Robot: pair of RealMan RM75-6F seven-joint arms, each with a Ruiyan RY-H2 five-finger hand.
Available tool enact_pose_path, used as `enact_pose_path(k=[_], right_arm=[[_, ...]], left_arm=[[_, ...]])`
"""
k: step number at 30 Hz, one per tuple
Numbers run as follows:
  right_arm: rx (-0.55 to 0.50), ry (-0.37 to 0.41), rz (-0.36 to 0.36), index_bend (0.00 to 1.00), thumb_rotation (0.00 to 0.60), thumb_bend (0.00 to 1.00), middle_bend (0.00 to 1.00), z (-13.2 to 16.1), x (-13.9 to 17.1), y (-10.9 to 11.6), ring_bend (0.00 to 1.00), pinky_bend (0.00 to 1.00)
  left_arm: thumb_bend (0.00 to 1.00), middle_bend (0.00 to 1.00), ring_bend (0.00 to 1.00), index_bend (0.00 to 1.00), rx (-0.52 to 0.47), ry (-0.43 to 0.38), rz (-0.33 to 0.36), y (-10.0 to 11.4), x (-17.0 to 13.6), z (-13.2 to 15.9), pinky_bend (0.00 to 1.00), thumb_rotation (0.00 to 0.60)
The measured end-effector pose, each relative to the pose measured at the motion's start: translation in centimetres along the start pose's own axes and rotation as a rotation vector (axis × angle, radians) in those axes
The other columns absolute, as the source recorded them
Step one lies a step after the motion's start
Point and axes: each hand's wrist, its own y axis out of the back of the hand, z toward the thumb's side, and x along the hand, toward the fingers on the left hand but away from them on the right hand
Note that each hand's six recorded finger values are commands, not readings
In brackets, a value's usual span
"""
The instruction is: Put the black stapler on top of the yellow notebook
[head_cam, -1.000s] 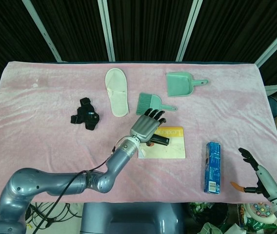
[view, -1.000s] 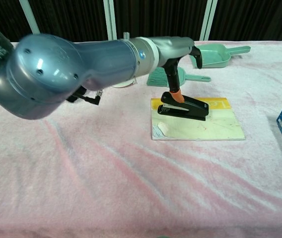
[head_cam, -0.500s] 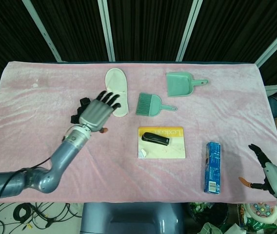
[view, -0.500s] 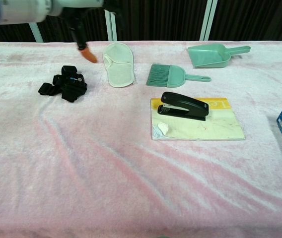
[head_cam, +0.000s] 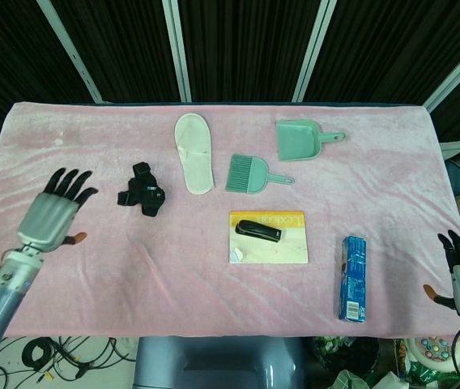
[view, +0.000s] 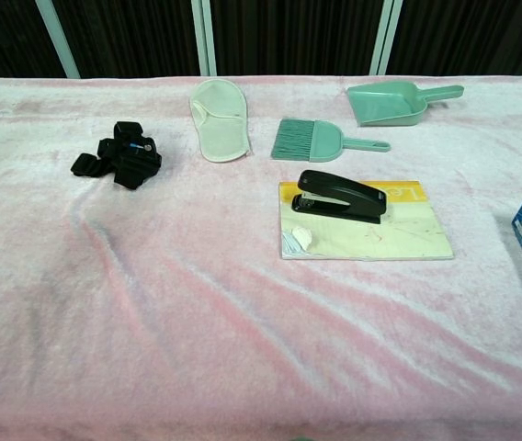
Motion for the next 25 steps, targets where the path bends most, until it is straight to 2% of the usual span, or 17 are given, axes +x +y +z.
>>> enact_pose_path(k=[4,8,13,17,25], right_arm=[[0.082,-0.012,-0.049,0.01,0.600,0.12,0.00,0.6,-0.3,-0.6,0.03,0.10],[0.112,-0.010,-0.083,0.01,0.600,0.12,0.00,1.3,-0.4,-1.2,0.02,0.10],[0.123,-0.001,-0.095,0.02,0.600,0.12,0.00,1.6,-0.4,-1.1,0.02,0.10],[0.123,0.025,-0.104,0.02,0.600,0.12,0.00,2.0,-0.1,-0.9,0.02,0.10],[0.071,0.055,-0.101,0.02,0.600,0.12,0.00,2.7,0.7,-0.2,0.03,0.10]], left_arm=[[0.03,0.06,0.00,0.23,-0.044,0.110,0.019,-1.4,-4.2,-3.7,0.02,0.600],[0.03,0.06,0.00,0.23,-0.122,0.204,0.074,-2.5,-8.3,-6.6,0.01,0.600],[0.03,0.06,0.00,0.24,-0.170,0.258,0.110,-3.6,-11.2,-8.2,0.02,0.600],[0.03,0.06,0.00,0.23,-0.225,0.282,0.142,-4.3,-12.3,-9.1,0.02,0.600],[0.03,0.06,0.00,0.24,-0.232,0.297,0.171,-5.1,-12.5,-10.1,0.02,0.600]])
